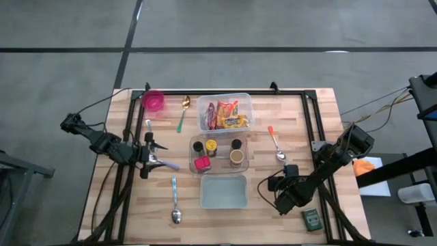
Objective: Pick & Place Food Item
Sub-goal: Put the blue spoon into the gray bin
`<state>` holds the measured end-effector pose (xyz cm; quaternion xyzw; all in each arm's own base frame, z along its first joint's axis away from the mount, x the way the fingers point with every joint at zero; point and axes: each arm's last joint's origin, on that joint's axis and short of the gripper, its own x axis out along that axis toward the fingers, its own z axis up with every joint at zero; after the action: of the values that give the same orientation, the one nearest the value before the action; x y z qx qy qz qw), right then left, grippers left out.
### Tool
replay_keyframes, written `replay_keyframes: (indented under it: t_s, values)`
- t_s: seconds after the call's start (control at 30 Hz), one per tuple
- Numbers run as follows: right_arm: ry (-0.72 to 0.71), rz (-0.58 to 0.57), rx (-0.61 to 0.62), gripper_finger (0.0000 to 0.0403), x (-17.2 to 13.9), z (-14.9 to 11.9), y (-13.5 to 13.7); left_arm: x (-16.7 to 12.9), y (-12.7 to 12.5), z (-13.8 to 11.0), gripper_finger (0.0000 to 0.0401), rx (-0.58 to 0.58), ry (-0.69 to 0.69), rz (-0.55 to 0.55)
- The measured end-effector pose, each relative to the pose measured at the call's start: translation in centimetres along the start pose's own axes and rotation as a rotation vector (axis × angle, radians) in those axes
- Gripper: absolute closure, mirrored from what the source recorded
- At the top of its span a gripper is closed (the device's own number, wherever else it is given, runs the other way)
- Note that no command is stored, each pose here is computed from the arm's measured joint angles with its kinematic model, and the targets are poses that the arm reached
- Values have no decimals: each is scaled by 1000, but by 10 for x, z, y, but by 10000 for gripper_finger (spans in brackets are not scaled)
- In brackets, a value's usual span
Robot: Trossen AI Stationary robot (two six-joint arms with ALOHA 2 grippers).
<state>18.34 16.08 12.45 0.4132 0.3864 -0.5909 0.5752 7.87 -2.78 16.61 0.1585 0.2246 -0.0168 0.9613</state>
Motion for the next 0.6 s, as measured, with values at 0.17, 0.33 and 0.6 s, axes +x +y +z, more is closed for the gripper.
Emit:
replay_keyframes:
  t_s: [0.17,0.33,0.6]
  values:
    - [-5,7,-14,315,0,0,0,0,0,0,85,0,0,0]
    - [-14,18,-19,375,0,0,0,0,0,0,85,0,0,0]
    - [-27,31,-22,375,1,0,1,0,0,0,85,0,0,0]
